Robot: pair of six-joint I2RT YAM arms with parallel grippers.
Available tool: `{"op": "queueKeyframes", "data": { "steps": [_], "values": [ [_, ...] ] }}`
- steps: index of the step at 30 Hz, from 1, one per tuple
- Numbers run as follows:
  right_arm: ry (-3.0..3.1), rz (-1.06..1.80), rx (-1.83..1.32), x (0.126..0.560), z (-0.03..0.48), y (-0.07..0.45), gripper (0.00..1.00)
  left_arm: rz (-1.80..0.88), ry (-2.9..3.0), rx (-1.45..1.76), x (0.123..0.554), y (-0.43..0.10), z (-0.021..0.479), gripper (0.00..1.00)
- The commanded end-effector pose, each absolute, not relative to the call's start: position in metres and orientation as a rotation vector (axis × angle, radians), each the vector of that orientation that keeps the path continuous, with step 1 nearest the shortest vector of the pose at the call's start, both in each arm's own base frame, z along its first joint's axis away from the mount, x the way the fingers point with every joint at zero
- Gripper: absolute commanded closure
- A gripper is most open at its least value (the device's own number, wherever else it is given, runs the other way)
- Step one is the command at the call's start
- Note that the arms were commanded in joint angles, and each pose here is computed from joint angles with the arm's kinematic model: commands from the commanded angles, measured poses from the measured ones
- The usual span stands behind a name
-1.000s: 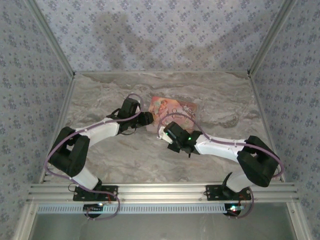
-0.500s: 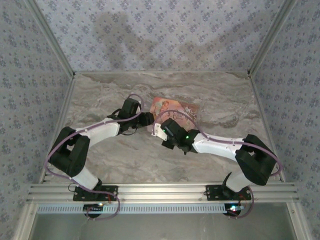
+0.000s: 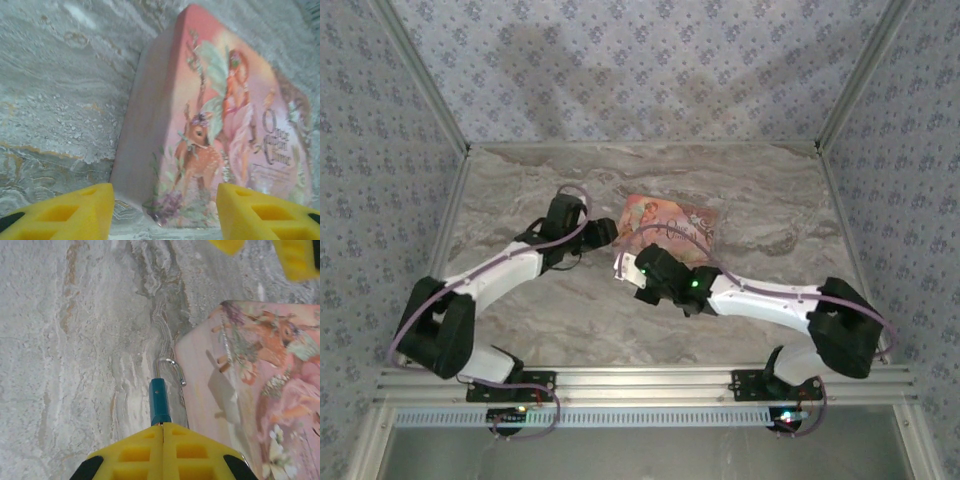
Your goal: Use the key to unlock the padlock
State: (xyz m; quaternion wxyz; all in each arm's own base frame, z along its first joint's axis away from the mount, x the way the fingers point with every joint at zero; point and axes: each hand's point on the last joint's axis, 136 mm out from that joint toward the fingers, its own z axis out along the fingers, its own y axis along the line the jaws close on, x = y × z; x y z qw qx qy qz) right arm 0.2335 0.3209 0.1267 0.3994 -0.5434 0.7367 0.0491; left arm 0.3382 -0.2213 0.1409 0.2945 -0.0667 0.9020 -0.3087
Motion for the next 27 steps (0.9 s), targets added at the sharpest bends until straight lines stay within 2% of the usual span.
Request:
{"op": "queueKeyframes", "data": {
  "steps": [1, 7, 20, 27],
  "values": [
    [1.908, 0.158, -1.296, 0.224, 0.134, 0.309, 1.00, -0.758, 2.390, -0.188, 0.328, -0.206, 0.147, 0.43],
    [1.956, 0.251, -1.256, 0.214, 0.122, 0.314, 1.00, -0.725, 2.370, -0.248, 0.307, -0.185, 0.145, 0.43],
    [1.940, 0.504, -1.348, 0.184, 0.089, 0.396, 1.00, -0.675, 2.297, -0.379, 0.268, -0.140, 0.143, 0.41],
    [1.982, 0.540, -1.346, 0.182, 0.071, 0.412, 1.00, -0.660, 2.279, -0.400, 0.263, -0.129, 0.146, 0.38]
  ]
}}
